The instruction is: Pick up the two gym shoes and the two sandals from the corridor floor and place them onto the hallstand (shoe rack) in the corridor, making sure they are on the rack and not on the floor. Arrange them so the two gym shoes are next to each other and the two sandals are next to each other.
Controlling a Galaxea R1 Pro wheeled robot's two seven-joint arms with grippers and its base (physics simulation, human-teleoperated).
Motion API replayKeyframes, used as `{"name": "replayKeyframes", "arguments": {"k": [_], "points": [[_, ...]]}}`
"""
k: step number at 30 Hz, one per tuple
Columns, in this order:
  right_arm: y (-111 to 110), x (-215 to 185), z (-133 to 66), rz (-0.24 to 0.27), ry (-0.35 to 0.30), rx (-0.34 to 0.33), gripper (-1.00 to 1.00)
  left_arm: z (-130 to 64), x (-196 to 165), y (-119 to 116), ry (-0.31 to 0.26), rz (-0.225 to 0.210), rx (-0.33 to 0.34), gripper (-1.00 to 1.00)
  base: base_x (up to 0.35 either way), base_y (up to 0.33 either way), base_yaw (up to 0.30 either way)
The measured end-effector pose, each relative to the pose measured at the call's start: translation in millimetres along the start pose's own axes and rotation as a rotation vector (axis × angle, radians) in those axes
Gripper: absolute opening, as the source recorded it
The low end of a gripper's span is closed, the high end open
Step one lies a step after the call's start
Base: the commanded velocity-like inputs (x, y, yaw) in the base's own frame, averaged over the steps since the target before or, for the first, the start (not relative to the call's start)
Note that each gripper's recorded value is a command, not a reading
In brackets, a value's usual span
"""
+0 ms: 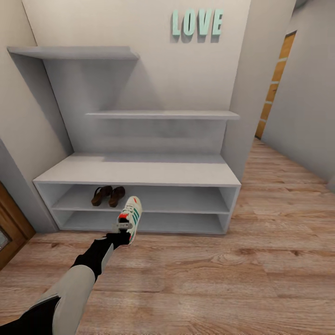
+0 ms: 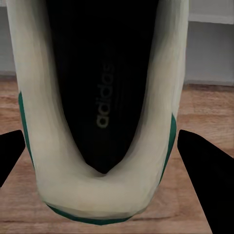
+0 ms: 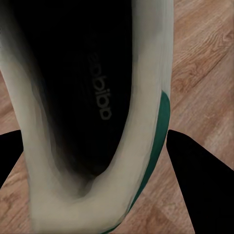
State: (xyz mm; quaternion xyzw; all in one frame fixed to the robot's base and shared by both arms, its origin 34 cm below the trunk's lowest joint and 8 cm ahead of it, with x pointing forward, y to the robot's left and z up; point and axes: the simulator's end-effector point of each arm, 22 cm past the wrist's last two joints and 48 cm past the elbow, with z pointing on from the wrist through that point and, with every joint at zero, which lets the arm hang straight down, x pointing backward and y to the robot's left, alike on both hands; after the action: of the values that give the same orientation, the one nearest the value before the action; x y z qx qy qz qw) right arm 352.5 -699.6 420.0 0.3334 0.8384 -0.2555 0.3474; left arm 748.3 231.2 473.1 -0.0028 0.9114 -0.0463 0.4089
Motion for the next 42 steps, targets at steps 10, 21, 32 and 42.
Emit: {"name": "replayKeyframes", "arguments": {"k": [10, 21, 32, 42], "points": [[-2, 22, 13.2, -0.012, 0.005, 0.007, -1.00, 15.6, 16, 1, 0.001, 0.000, 0.000, -1.00, 0.000, 0.000, 0.000], [-3, 48, 27.5, -0.024, 0.016, 0.014, -1.00, 33.0, 51, 5, 0.021, 0.000, -0.001, -1.00, 0.000, 0.000, 0.000], [-6, 74, 41.5, -0.036, 0.025, 0.023, -1.00, 49.7, 74, 4, 0.026, 0.010, 0.004, -1.00, 0.000, 0.000, 0.000], [-5, 78, 44.1, -0.040, 0.025, 0.021, -1.00, 52.0, 80, 4, 0.069, 0.006, 0.004, -1.00, 0.000, 0.000, 0.000]]}}
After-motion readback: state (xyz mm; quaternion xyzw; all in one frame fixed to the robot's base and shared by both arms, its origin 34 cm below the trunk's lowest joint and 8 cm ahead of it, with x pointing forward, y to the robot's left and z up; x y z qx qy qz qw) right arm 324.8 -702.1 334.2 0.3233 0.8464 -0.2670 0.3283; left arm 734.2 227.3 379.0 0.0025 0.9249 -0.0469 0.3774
